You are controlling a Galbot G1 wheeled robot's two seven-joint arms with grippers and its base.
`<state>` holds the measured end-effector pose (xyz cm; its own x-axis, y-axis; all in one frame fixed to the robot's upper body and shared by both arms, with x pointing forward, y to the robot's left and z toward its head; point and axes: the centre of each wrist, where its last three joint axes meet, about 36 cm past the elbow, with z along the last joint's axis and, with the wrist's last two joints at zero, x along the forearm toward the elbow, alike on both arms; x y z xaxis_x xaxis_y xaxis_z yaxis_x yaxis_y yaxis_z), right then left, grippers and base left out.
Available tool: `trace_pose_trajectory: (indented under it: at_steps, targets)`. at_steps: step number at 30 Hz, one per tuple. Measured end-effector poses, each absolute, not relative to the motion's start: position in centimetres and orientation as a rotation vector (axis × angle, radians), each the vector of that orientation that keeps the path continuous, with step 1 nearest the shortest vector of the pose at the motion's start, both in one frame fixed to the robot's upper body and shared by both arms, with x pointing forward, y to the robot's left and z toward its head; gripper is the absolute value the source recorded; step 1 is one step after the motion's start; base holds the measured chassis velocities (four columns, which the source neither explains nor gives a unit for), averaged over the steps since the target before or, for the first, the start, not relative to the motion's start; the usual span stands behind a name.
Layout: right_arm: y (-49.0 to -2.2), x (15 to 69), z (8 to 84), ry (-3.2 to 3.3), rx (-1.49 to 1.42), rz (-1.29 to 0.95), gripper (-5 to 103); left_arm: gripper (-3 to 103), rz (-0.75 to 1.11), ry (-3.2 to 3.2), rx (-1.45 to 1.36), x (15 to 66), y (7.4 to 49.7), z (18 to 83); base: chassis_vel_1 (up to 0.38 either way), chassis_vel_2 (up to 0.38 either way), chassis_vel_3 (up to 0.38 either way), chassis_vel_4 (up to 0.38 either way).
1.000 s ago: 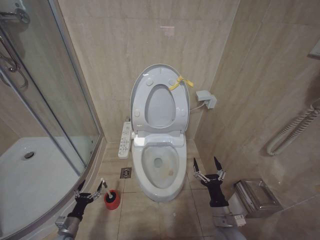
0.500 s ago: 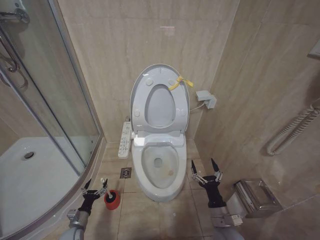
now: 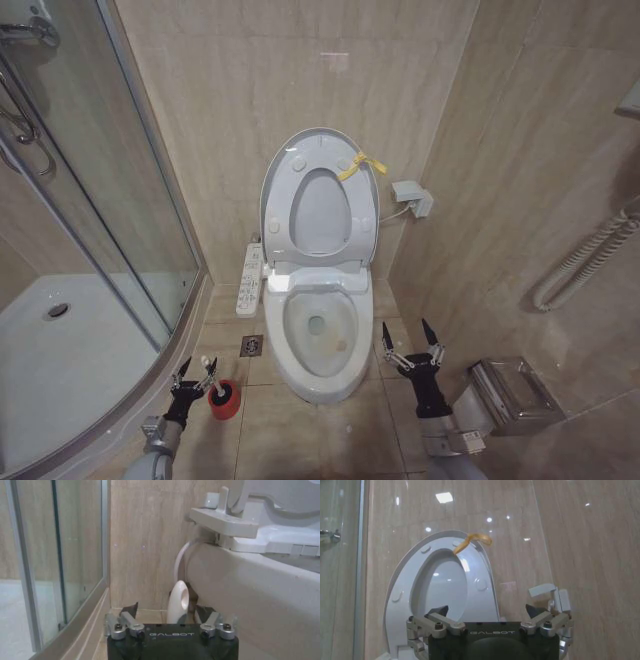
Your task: Open the toilet lid, clean the toilet bowl with a toilet brush, close the toilet lid, and flush.
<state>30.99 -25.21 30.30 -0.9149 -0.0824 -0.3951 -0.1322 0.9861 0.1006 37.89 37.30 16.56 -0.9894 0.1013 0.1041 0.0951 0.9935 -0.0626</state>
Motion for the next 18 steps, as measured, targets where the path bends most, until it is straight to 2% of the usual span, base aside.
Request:
trace_pose_trajectory:
  at_steps: [4,5,13,14,18]
  targets:
    - [-25.3,31.0,30.3,2.732,-0.154,0.173,100,84,0.095,-3.028,-0.152,37.9,37.0,16.4,0.000,0.000,0.000,0.000]
    - [-25.3,31.0,30.3,2.732,-0.155,0.173,100,60,0.094,-3.026,-0.152,37.9,36.9,16.4,0.000,0.000,0.000,0.000]
    - [-25.3,31.0,30.2,2.731,-0.154,0.174,100,60,0.089,-3.023,-0.154,37.3,37.0,16.4,0.000,0.000,0.000,0.000]
    - [-25.3,30.9,30.2,2.730,-0.154,0.175,100,32,0.085,-3.024,-0.156,37.1,37.0,16.5,0.000,0.000,0.000,0.000]
    - [-25.2,30.9,30.1,2.730,-0.153,0.178,100,32,0.078,-3.030,-0.158,36.6,37.2,16.8,0.000,0.000,0.000,0.000]
